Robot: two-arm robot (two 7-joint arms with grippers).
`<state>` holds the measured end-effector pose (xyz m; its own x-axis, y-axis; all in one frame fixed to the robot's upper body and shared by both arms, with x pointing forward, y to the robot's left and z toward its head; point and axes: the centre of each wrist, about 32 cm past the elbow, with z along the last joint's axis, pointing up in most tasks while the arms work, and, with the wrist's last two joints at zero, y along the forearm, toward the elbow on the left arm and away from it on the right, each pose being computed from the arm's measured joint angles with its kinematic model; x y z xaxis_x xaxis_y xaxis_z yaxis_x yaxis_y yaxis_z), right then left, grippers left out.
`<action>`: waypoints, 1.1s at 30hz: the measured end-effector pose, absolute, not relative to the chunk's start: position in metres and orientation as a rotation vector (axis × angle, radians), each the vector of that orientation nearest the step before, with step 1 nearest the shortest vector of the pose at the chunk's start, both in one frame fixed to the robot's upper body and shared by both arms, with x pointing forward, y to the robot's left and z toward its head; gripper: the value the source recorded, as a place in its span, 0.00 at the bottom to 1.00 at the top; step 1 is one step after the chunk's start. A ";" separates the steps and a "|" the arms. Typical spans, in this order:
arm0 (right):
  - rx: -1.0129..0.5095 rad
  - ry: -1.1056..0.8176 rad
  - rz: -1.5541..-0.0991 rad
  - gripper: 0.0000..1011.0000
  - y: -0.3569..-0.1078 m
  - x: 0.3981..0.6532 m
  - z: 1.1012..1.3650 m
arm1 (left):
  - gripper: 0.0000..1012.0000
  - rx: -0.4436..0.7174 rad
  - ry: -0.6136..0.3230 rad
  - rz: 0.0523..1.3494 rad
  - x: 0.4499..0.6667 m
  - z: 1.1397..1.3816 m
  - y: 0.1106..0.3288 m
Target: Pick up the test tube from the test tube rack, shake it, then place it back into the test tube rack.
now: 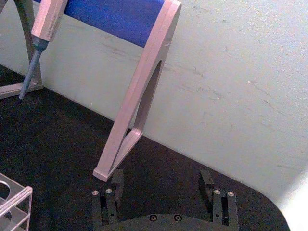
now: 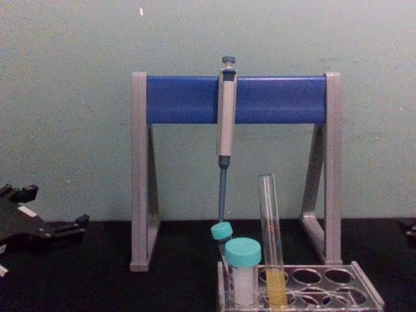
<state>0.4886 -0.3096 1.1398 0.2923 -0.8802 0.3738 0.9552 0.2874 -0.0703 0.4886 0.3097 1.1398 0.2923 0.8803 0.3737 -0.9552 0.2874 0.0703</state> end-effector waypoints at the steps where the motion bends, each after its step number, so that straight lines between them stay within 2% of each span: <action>1: -0.305 -0.285 -1.248 0.99 -0.310 0.489 1.140 | 0.99 0.304 -0.285 1.248 0.489 1.140 0.310; 15: -0.302 -0.275 -1.231 0.99 -0.309 0.480 1.141 | 0.99 0.304 -0.285 1.248 0.489 1.140 0.310; 33: -0.194 -0.156 -1.068 0.99 -0.289 0.438 1.156 | 0.99 0.304 -0.285 1.248 0.489 1.140 0.310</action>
<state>0.4381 -0.2891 1.1559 0.4740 -0.8527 0.2198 0.8799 0.4680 -0.0819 0.4886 0.3097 1.1398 0.2923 0.8803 0.3737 -0.9552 0.2873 0.0703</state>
